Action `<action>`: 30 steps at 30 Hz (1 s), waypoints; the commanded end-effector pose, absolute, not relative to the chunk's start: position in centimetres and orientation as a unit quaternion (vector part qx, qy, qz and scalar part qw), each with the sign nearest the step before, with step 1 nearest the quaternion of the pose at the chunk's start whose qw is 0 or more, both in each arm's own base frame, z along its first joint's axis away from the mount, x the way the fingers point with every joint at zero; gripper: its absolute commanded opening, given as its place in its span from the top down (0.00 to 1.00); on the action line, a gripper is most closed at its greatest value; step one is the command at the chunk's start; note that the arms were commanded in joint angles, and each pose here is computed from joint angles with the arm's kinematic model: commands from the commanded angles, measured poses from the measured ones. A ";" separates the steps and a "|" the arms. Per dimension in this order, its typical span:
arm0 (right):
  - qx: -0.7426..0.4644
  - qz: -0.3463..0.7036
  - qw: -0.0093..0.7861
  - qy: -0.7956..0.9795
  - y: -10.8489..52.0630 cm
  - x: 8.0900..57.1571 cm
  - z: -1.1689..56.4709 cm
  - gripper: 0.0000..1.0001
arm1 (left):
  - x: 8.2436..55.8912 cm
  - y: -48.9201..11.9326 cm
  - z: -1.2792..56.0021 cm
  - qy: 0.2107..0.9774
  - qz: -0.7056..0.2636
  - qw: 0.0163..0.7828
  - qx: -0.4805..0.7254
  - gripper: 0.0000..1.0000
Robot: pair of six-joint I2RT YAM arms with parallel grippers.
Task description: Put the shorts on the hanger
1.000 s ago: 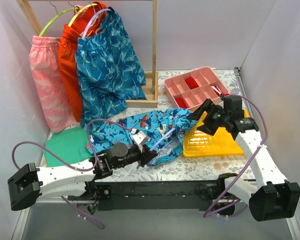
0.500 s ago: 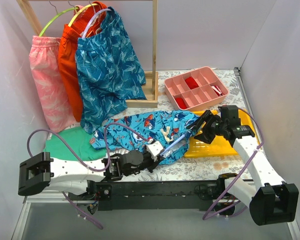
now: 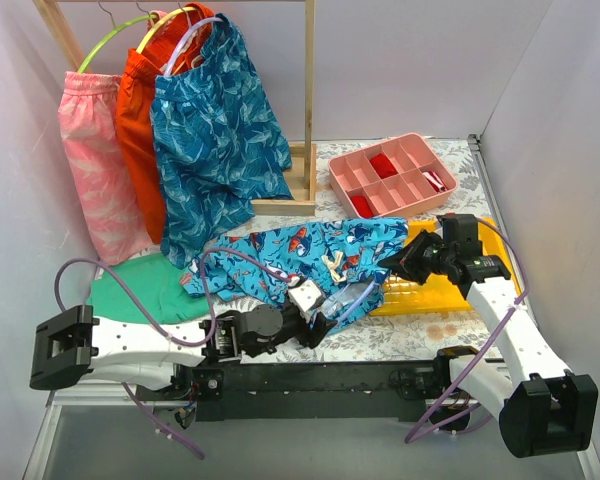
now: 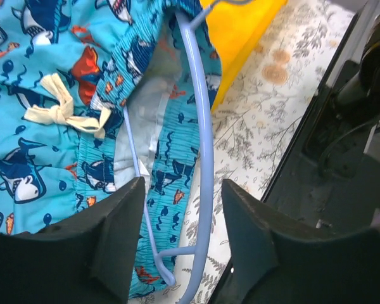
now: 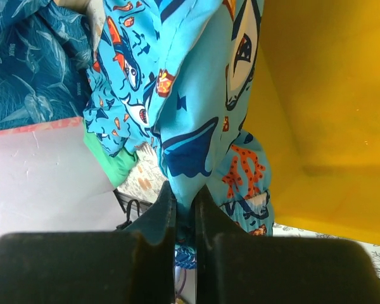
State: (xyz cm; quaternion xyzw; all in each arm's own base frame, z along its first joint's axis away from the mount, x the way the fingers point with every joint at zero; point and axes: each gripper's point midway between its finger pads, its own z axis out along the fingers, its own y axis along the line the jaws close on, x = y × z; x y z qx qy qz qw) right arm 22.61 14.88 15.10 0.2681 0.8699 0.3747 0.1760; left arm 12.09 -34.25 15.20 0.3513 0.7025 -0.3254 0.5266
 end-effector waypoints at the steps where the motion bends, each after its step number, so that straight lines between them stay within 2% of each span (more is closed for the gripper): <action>1: 0.251 0.371 0.186 0.874 14.7 22.4 14.9 0.99 | 12.2 -34.1 18.8 0.714 -0.379 0.526 0.264 0.43; 3: 0.248 0.375 0.186 0.874 14.8 22.3 15.1 0.99 | 13.3 -33.1 19.2 0.737 -0.363 0.529 0.214 0.38; 5: 0.239 0.383 0.188 0.872 15.0 22.3 15.6 0.99 | 13.7 -31.6 17.6 0.781 -0.338 0.500 0.160 0.37; 8: 0.227 0.397 0.190 0.868 15.4 22.1 16.3 0.99 | 13.8 -29.5 14.5 0.840 -0.284 0.452 0.101 0.44; 13: 0.221 0.412 0.204 0.860 15.6 22.1 17.4 0.99 | 12.1 -27.7 10.1 0.897 -0.224 0.366 0.105 0.48; 18: 0.221 0.421 0.204 0.856 15.8 22.0 17.8 0.99 | 11.1 -26.8 6.8 0.929 -0.160 0.313 0.118 0.50; 21: 0.221 0.428 0.204 0.852 15.9 22.0 18.0 0.99 | 10.9 -27.0 6.1 0.934 -0.150 0.304 0.116 0.50; 24: 0.223 0.436 0.207 0.847 16.1 22.1 18.5 0.99 | 11.6 -26.8 6.0 0.932 -0.141 0.318 0.106 0.44; 26: 0.223 0.441 0.207 0.844 16.2 22.0 18.7 0.99 | 12.6 -26.7 6.1 0.928 -0.141 0.330 0.099 0.44; 30: 0.240 0.444 0.212 0.837 16.1 22.2 19.4 0.99 | 14.0 -26.8 6.1 0.926 -0.156 0.333 0.089 0.53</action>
